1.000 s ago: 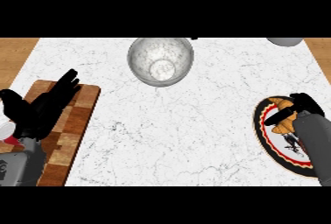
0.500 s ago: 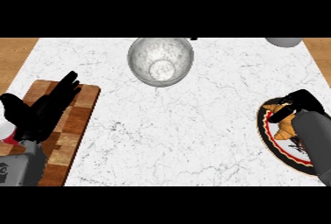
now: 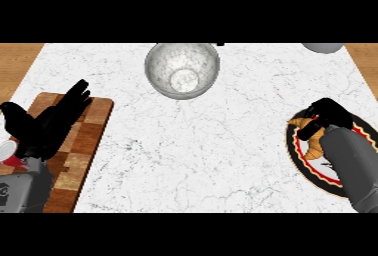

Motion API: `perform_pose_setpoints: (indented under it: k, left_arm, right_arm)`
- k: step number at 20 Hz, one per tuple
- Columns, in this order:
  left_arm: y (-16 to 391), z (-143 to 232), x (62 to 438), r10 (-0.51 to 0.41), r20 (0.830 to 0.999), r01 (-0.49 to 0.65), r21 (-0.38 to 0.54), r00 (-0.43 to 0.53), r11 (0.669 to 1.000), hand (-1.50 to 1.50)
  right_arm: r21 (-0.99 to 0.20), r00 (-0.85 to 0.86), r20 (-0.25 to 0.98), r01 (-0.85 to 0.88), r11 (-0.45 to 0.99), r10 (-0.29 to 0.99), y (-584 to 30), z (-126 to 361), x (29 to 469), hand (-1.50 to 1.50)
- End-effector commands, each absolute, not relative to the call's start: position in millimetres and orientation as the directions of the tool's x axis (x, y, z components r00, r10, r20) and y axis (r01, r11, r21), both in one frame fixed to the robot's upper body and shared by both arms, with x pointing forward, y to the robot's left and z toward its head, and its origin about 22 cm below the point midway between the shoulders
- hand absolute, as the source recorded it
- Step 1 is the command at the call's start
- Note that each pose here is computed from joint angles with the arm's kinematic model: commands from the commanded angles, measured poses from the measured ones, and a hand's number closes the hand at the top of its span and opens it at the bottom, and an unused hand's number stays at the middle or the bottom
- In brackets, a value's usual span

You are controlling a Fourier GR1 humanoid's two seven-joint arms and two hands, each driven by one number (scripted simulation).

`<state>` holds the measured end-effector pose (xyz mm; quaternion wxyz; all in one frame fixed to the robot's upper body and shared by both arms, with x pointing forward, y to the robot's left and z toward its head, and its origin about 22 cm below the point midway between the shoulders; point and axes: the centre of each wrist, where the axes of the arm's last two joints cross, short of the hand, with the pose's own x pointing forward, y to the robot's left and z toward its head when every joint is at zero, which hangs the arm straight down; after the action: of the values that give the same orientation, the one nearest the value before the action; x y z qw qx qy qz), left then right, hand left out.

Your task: Pick the croissant from the plate and place it in the bowl

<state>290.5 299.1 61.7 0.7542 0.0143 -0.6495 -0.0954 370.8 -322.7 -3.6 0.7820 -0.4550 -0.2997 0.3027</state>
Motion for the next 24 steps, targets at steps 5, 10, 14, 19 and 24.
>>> perform_pose_setpoints:
  k: [5,10,14,19,24]
  left_arm:
    - [310.7,56.6,291.6,-0.156,0.977,0.117,0.14,0.146,0.983,0.0]
    - [298.9,56.4,287.0,-0.148,0.976,0.111,0.132,0.159,0.985,0.0]
    - [307.9,74.8,280.2,-0.159,0.977,0.092,0.147,0.14,0.985,0.0]
    - [321.9,56.3,296.2,-0.15,0.974,0.077,0.138,0.172,0.987,0.0]
    - [294.3,63.2,298.7,-0.156,0.977,0.116,0.14,0.142,0.983,0.0]
  right_arm:
    - [-0.901,0.189,0.194,-0.353,0.251,0.963,-247.3,-12.6,352.8,1.5]
    - [-0.928,0.091,0.236,-0.273,0.252,0.967,-233.8,46.9,336.2,1.5]
    - [-0.945,0.068,0.231,-0.223,0.241,0.971,-220.7,83.6,299.2,1.5]
    - [-0.97,0.019,0.2,-0.139,0.201,0.98,-201.0,156.8,270.1,1.5]
    - [-0.983,0.005,0.172,-0.063,0.172,0.985,-173.3,226.6,257.0,1.5]
